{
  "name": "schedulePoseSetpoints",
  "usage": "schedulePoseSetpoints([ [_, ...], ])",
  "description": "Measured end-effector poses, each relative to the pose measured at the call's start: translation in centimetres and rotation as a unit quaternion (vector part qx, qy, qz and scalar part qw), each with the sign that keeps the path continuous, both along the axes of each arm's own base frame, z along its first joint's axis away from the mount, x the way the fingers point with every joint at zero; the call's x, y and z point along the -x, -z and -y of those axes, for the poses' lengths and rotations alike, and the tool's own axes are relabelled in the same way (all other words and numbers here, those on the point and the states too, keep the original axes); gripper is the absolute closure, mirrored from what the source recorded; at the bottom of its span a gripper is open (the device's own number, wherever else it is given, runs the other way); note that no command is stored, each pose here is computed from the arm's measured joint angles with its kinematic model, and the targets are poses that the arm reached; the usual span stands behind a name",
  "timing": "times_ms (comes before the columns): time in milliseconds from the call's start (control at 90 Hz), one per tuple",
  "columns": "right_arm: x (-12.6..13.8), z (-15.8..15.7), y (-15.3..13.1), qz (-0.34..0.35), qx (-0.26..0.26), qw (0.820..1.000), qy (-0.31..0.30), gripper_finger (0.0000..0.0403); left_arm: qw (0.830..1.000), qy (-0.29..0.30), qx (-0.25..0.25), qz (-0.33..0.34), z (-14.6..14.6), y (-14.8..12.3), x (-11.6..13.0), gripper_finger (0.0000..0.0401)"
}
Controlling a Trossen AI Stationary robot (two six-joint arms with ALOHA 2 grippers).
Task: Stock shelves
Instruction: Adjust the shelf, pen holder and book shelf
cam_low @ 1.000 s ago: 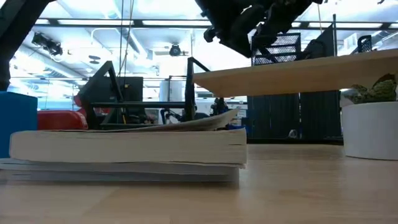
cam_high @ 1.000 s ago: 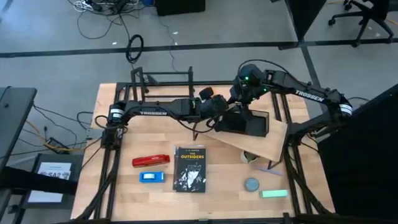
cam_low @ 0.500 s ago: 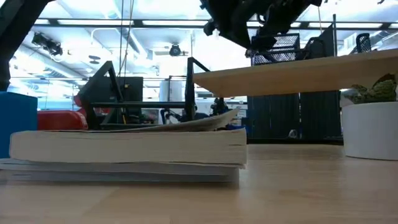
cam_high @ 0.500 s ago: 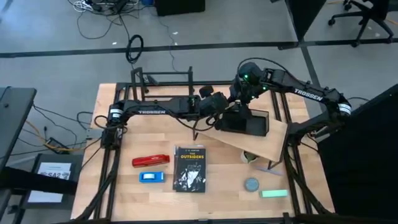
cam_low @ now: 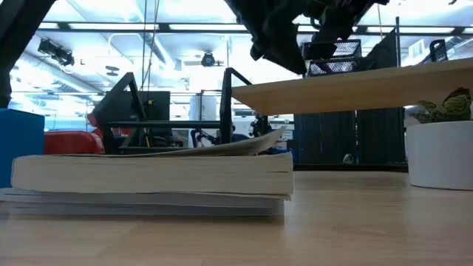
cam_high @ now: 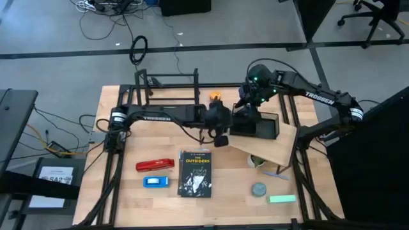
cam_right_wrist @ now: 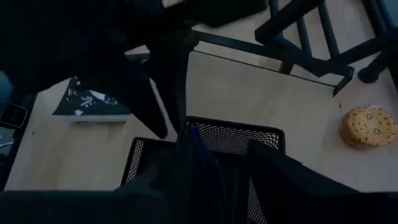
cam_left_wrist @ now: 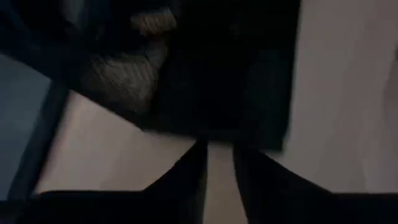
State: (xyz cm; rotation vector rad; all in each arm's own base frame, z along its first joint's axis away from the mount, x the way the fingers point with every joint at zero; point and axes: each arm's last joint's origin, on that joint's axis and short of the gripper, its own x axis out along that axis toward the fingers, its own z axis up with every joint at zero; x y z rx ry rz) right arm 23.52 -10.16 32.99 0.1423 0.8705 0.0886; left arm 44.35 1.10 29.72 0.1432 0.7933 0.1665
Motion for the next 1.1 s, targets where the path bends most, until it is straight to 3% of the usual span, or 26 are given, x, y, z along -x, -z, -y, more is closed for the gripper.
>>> schedulePoseSetpoints([
  [111, 0.0, -0.1, -0.1, 0.001, 0.001, 1.0, -0.002, 0.0252, 0.999, 0.035, 0.003, -0.002, 0.8, 0.0, -0.1, 0.027],
  [233, -0.1, -0.3, -0.1, 0.001, 0.002, 1.0, -0.005, 0.0266, 0.997, 0.074, -0.034, -0.001, 2.6, -0.3, -0.1, 0.0238],
  [433, -0.3, -0.9, -0.1, 0.0, 0.003, 1.0, -0.016, 0.0277, 0.988, 0.094, -0.124, 0.009, 5.5, -0.5, -0.2, 0.0234],
  [589, -0.6, -1.4, -0.1, 0.003, 0.006, 1.0, -0.018, 0.0267, 0.985, 0.084, -0.144, 0.051, 5.7, 0.0, -0.7, 0.0242],
  [667, -0.7, -1.6, -0.1, 0.002, 0.006, 1.0, -0.018, 0.0265, 0.985, 0.082, -0.144, 0.04, 5.1, 0.6, -0.9, 0.0248],
  [856, -0.8, -1.8, -0.1, 0.002, -0.003, 1.0, -0.013, 0.0273, 0.993, 0.069, -0.093, 0.029, 3.7, 2.3, -1.5, 0.0283],
  [1100, -0.5, -2.0, -0.5, 0.006, 0.015, 1.0, -0.003, 0.0262, 0.993, 0.066, -0.102, 0.013, 3.7, 1.2, -1.3, 0.0392],
])
